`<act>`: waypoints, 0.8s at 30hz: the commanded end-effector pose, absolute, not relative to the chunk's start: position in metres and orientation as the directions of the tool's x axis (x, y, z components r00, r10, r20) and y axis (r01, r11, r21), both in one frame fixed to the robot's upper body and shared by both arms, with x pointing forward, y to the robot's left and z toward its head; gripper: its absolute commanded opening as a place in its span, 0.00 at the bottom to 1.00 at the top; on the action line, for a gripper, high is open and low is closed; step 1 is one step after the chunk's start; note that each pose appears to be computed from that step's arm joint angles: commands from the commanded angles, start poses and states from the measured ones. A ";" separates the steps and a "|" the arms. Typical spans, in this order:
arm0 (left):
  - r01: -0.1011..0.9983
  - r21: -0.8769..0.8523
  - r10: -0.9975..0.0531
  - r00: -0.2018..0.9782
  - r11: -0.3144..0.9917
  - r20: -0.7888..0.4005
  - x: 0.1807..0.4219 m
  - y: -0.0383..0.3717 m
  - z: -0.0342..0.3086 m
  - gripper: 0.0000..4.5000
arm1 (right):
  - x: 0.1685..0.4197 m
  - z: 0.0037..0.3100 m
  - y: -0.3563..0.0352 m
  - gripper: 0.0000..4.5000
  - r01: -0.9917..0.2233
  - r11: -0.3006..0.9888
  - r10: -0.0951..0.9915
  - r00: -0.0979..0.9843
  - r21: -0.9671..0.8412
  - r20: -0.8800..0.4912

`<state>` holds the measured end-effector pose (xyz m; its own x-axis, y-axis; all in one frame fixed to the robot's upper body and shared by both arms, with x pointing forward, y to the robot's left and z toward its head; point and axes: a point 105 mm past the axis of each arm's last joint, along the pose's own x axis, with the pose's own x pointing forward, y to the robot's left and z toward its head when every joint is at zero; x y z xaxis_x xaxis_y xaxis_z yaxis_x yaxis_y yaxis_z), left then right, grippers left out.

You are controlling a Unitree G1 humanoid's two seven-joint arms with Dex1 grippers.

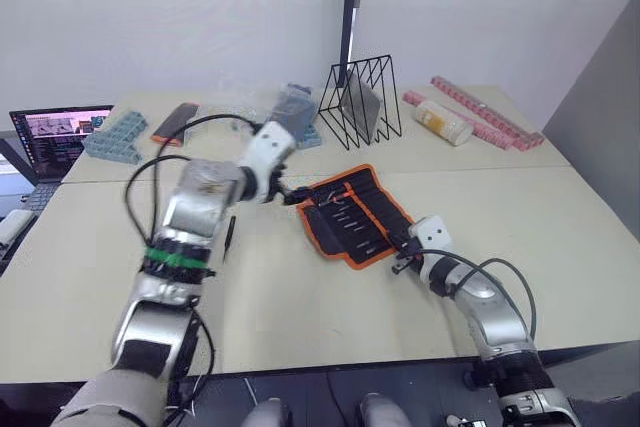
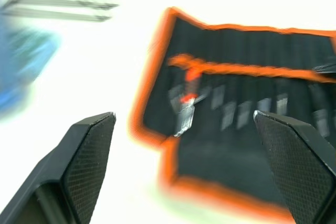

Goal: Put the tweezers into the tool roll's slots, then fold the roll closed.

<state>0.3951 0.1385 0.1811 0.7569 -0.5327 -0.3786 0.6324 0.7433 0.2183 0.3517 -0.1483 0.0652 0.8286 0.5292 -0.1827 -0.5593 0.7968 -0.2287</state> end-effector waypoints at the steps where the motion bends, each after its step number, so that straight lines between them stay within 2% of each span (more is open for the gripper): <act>1: 0.529 0.229 -0.454 0.836 0.817 -0.309 0.379 0.176 0.191 1.00 | 0.340 0.033 -0.150 0.00 -0.604 0.775 0.538 0.785 -0.187 -0.307; 4: 0.443 0.220 -0.394 0.888 0.869 -0.236 0.360 0.205 0.180 1.00 | 0.341 0.036 -0.152 0.00 -0.608 0.770 0.542 0.783 -0.192 -0.305; 7: 0.416 0.238 -0.348 0.894 0.878 -0.281 0.335 0.221 0.149 1.00 | 0.342 0.037 -0.156 0.00 -0.609 0.768 0.541 0.782 -0.198 -0.309; 11: 0.313 0.209 -0.258 0.932 0.926 -0.255 0.302 0.240 0.126 1.00 | 0.343 0.039 -0.159 0.00 -0.612 0.765 0.543 0.780 -0.199 -0.313; 17: 0.265 0.133 -0.218 0.931 0.955 -0.294 0.252 0.251 0.100 1.00 | 0.339 0.039 -0.159 0.00 -0.618 0.763 0.549 0.775 -0.192 -0.314; 20: 0.207 0.107 -0.169 0.942 0.972 -0.290 0.233 0.255 0.095 1.00 | 0.337 0.039 -0.160 0.00 -0.614 0.767 0.547 0.777 -0.184 -0.312; 24: 0.164 0.051 -0.135 0.923 0.985 -0.360 0.207 0.253 0.072 1.00 | 0.335 0.039 -0.162 0.00 -0.606 0.775 0.540 0.782 -0.178 -0.310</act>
<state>0.2098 0.2560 0.0657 0.9112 -0.1351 -0.3891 0.1658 0.9851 0.0462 0.3464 -0.1639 0.0677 0.8207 0.5307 -0.2115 -0.5702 0.7839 -0.2457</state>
